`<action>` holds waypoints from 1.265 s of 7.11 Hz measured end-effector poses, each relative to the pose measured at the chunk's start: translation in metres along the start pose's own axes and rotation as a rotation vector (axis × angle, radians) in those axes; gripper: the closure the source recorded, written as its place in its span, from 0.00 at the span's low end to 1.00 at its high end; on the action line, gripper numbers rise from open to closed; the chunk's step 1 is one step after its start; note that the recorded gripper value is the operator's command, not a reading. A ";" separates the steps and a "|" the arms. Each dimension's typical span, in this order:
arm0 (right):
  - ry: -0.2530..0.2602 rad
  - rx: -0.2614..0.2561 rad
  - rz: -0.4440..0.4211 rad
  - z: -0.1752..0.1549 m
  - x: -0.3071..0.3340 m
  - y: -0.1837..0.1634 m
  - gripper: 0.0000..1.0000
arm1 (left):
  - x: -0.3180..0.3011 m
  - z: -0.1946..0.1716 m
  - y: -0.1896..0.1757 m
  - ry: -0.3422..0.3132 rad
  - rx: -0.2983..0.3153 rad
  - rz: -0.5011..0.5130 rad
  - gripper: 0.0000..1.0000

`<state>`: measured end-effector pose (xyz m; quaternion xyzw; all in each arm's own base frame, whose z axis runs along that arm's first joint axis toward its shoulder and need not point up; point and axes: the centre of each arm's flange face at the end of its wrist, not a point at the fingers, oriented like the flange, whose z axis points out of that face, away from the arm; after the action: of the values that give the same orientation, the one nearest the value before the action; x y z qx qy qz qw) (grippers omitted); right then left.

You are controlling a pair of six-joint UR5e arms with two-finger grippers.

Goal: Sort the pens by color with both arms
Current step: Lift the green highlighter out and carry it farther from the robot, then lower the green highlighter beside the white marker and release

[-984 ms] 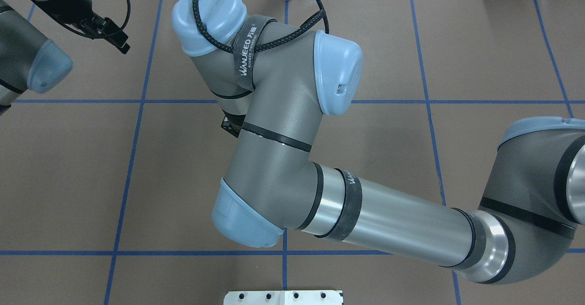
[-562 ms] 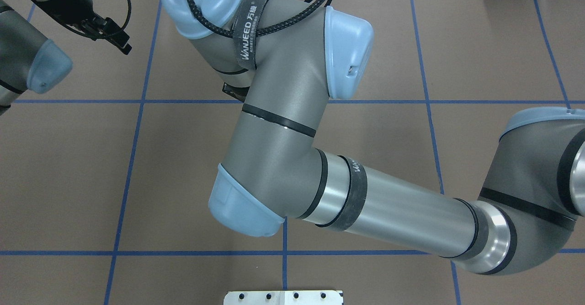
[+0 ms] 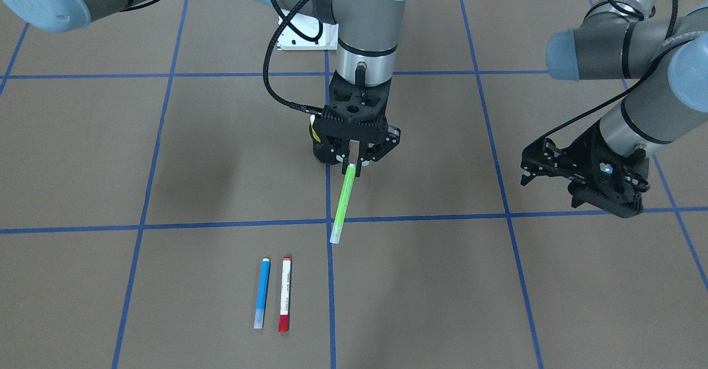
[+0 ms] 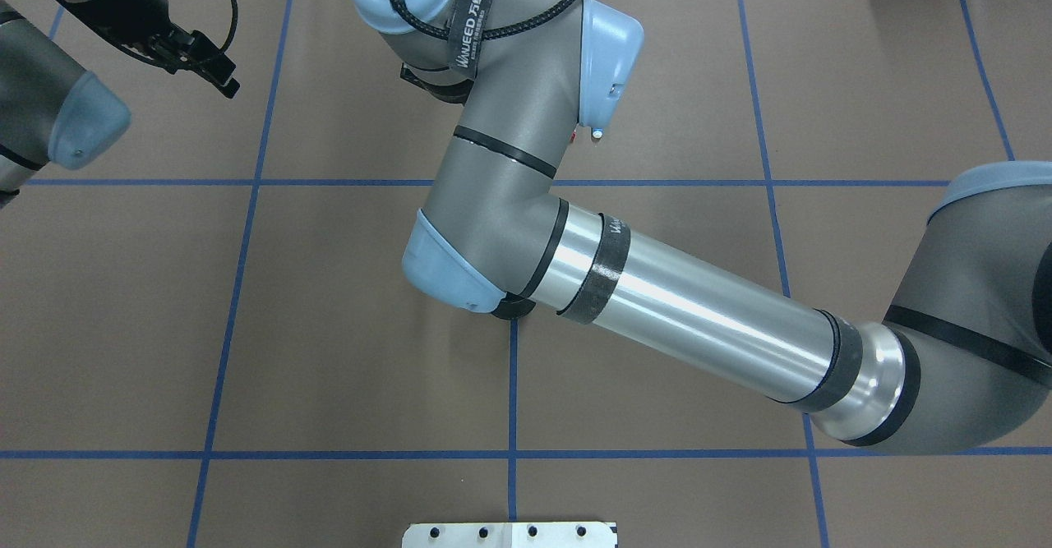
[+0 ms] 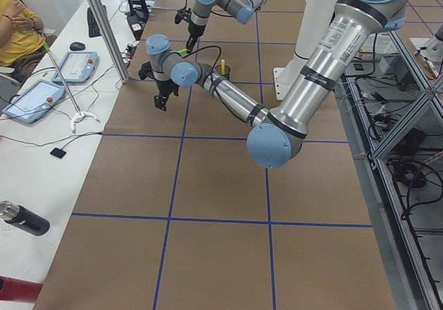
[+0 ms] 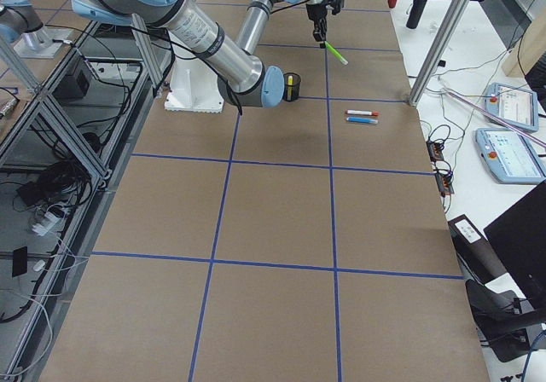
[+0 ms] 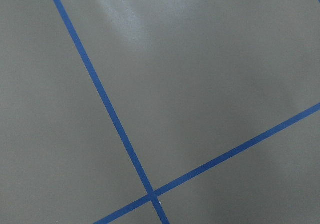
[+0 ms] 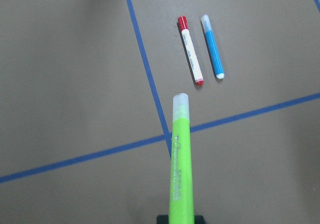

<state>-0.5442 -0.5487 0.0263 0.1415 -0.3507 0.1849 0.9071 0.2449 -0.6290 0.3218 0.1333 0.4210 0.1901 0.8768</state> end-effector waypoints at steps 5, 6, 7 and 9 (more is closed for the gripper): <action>-0.034 0.154 -0.092 0.128 0.031 -0.019 0.98 | 0.007 -0.002 -0.004 0.004 0.004 -0.005 0.01; -0.055 0.161 -0.098 0.147 0.040 -0.016 0.91 | 0.009 -0.003 -0.005 0.005 0.006 -0.006 0.01; -0.073 0.165 -0.110 0.163 0.049 -0.012 0.77 | 0.010 -0.003 -0.006 0.005 0.006 -0.006 0.01; -0.085 0.166 -0.166 0.182 0.063 -0.004 0.42 | 0.010 -0.002 -0.006 0.006 0.005 -0.007 0.01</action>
<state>-0.6052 -0.6074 0.1989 0.2524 -0.3596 0.1316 0.8886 0.2504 -0.6297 0.3112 0.1338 0.4245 0.1864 0.8759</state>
